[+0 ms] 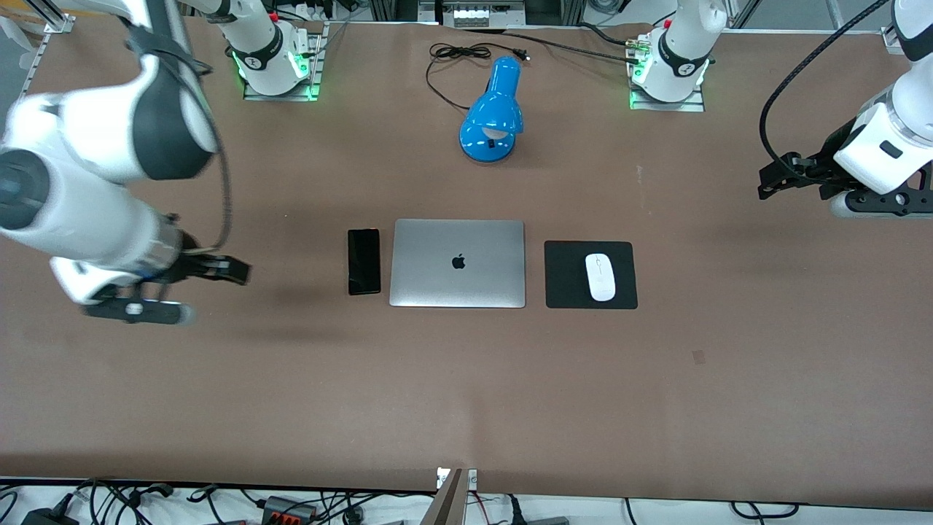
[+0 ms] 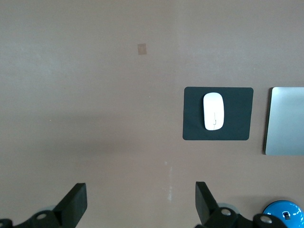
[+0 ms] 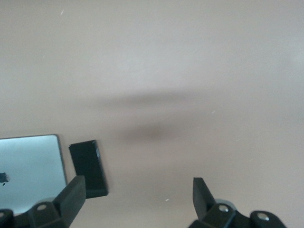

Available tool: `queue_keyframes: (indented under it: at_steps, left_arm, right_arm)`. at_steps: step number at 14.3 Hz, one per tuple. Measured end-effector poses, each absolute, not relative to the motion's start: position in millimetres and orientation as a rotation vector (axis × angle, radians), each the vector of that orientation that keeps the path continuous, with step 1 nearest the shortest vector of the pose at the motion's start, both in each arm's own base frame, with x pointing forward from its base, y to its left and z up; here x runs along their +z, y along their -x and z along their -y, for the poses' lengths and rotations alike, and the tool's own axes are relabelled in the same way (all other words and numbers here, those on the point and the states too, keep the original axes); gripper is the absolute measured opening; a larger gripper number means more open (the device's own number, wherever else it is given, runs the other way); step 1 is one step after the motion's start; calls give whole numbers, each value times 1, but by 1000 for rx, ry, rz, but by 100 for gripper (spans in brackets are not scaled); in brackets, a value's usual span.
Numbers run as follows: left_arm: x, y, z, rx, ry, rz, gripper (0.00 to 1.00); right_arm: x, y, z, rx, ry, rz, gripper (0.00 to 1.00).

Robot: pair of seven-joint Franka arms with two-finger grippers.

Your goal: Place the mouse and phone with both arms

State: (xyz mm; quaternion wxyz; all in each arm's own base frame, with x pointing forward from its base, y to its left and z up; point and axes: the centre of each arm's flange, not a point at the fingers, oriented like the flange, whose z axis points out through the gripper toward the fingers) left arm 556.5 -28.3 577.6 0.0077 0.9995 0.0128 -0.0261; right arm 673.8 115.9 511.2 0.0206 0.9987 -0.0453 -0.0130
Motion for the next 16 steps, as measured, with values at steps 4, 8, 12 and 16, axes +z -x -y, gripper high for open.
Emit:
queue_keyframes:
  at_steps: [4, 8, 12, 16]
  left_arm:
    - [579, -558, 28, -80, -3125, -41, 100]
    - [580, -560, 28, -77, -3125, -41, 100]
    - [583, -559, 28, -107, -3125, -43, 100]
    - [586, -556, 27, -141, -3125, -47, 100]
  right_arm:
    - [541, -675, -22, 14, -3156, 142, 100]
    - [558, -668, 38, 48, -3208, 112, 100]
    - [571, -657, 33, 58, -3160, 66, 100]
    - [569, -635, 33, 38, -3114, 46, 100]
